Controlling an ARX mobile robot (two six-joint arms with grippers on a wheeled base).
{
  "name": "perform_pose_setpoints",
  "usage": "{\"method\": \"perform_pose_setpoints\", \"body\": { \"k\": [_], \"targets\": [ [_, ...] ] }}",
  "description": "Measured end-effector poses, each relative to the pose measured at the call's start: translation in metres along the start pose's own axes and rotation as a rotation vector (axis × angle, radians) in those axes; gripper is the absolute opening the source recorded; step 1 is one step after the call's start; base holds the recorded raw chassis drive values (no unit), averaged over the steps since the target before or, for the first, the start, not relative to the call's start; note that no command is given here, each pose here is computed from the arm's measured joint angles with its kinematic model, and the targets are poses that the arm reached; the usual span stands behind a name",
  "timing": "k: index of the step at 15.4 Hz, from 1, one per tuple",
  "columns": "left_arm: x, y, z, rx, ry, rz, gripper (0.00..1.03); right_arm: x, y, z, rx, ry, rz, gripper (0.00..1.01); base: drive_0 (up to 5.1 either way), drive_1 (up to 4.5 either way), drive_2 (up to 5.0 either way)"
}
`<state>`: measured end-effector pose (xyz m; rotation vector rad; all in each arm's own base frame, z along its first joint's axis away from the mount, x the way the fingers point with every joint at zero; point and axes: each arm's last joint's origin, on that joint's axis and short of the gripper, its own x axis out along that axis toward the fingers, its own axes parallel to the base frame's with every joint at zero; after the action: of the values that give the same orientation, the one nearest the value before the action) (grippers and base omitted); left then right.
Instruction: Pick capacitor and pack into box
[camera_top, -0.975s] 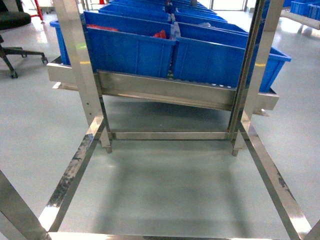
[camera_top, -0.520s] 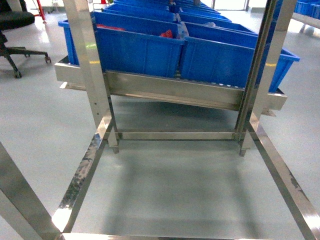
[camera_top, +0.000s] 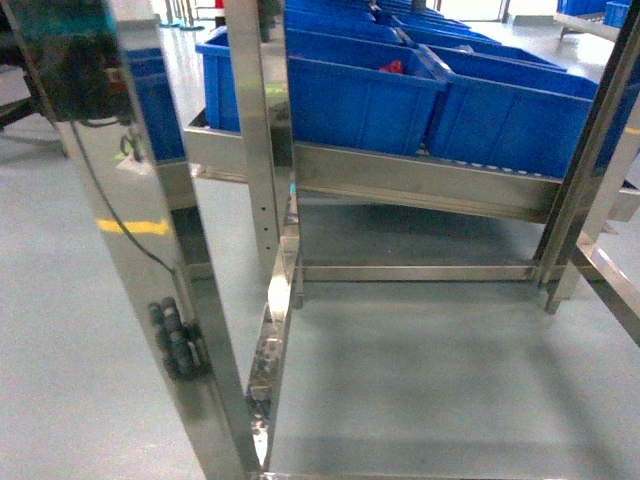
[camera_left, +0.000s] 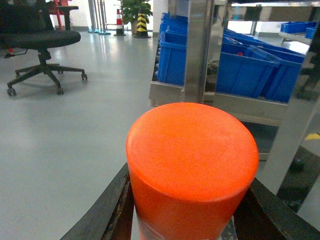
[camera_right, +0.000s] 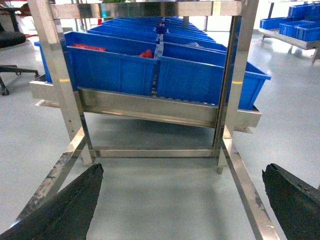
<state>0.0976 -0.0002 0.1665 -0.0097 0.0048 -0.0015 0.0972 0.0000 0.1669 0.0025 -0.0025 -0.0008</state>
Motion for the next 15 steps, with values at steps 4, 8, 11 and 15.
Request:
{"method": "perform_pose_setpoints", "body": {
  "k": [4,8,11,15],
  "targets": [
    [0.0000,0.0000,0.0002,0.000,-0.002,-0.001,0.44,0.0000,0.0000,0.0001,0.000,-0.002,0.000,0.98,-4.9,2.47,2.5],
    [0.0000,0.0000,0.0003,0.000,-0.003,0.000,0.44,0.0000,0.0000,0.0006,0.000,-0.006,0.000,0.98,-4.9,2.49,2.5],
    [0.0000,0.0000,0.0000,0.000,0.000,0.000,0.44,0.0000,0.0000,0.0001,0.000,-0.001,0.000,0.98,-5.0,2.41,2.4],
    [0.0000,0.0000,0.0001,0.000,-0.001,-0.001,0.44,0.0000,0.0000,0.0001,0.000,-0.001,0.000,0.98,-5.0,2.39,2.4]
  ]
}}
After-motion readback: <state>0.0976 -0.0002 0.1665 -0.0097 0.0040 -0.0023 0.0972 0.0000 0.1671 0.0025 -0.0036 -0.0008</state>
